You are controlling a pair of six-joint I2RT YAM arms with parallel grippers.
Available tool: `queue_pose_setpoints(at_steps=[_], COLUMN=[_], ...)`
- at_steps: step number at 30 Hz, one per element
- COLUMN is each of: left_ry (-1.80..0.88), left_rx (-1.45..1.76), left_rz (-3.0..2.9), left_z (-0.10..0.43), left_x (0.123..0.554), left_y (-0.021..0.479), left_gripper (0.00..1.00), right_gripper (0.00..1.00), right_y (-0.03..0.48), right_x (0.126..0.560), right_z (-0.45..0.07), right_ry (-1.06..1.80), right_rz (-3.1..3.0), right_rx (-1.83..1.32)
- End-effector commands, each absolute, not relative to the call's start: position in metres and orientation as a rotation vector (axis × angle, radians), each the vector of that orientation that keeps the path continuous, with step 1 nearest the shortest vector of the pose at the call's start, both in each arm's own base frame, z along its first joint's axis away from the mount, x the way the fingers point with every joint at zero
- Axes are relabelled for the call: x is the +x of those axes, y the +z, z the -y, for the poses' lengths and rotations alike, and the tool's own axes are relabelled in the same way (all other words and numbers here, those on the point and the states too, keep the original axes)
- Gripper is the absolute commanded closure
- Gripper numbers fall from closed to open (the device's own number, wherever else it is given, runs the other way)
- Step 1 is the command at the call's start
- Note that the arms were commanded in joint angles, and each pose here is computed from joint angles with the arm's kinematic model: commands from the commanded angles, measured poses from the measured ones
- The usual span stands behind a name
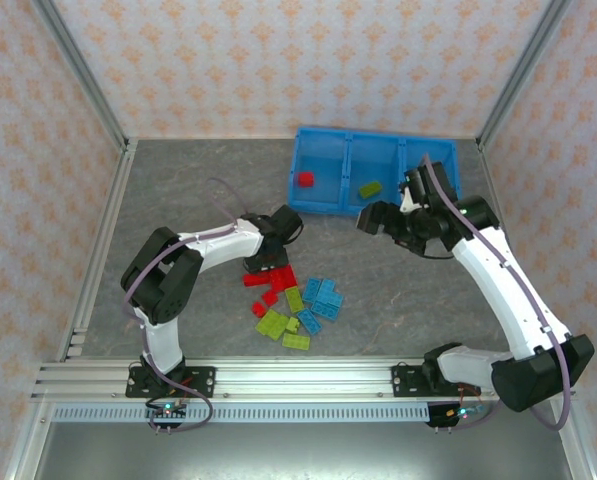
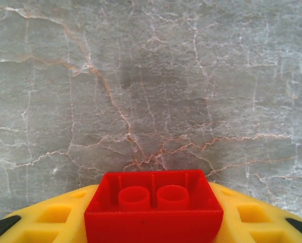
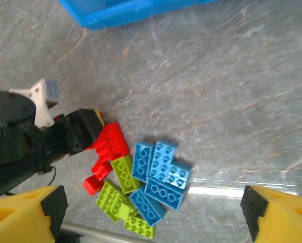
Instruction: Sort the legos into containers by color
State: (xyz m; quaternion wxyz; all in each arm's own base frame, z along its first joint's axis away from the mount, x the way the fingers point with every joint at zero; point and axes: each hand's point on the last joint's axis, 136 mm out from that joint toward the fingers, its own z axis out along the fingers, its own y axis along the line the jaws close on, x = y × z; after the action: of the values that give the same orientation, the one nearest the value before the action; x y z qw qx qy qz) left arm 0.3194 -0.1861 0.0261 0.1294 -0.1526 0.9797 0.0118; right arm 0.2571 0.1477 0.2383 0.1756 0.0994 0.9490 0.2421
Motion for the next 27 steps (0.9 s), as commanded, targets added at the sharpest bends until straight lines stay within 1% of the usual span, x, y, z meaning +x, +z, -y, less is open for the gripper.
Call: queue_pose_setpoints(at_steps=[1, 5, 9, 13, 16, 19, 22, 26, 27], left_ry=[-0.096, -0.212, -0.196, -0.085, -0.083, -0.098, -0.123, -0.152, -0.159], left_rx=[-0.349, -0.229, -0.15, -0.046, -0.032, 0.004, 0.035, 0.041, 0.04], left_rz=[-2.745, -2.611, -2.493, -2.41, -2.372, -2.335, -2.298, -2.261, -2.26], left_z=[0.204, 0.23, 0.25, 0.266, 0.276, 0.289, 0.302, 0.309, 0.308], left_x=[0.348, 0.381, 0.428, 0.484, 0.518, 0.543, 0.558, 0.566, 0.566], left_y=[0.077, 0.141, 0.18, 0.186, 0.186, 0.187, 0.188, 0.196, 0.198], left_gripper=[0.6, 0.6, 0.6, 0.6, 0.6, 0.6, 0.58, 0.47, 0.46], right_gripper=[0.09, 0.09, 0.08, 0.08, 0.08, 0.08, 0.08, 0.08, 0.08], right_y=[0.246, 0.258, 0.262, 0.261, 0.26, 0.261, 0.263, 0.264, 0.264], right_x=[0.246, 0.251, 0.258, 0.254, 0.248, 0.243, 0.24, 0.236, 0.236], right_z=[-0.18, -0.189, -0.177, -0.172, -0.164, -0.154, -0.15, -0.147, -0.146], right_ry=[0.884, 0.939, 0.859, 0.825, 0.79, 0.739, 0.725, 0.716, 0.712], right_rz=[-2.668, -2.6, -2.556, -2.573, -2.573, -2.563, -2.559, -2.551, -2.549], right_rx=[0.23, 0.239, 0.291, 0.31, 0.324, 0.335, 0.337, 0.34, 0.343])
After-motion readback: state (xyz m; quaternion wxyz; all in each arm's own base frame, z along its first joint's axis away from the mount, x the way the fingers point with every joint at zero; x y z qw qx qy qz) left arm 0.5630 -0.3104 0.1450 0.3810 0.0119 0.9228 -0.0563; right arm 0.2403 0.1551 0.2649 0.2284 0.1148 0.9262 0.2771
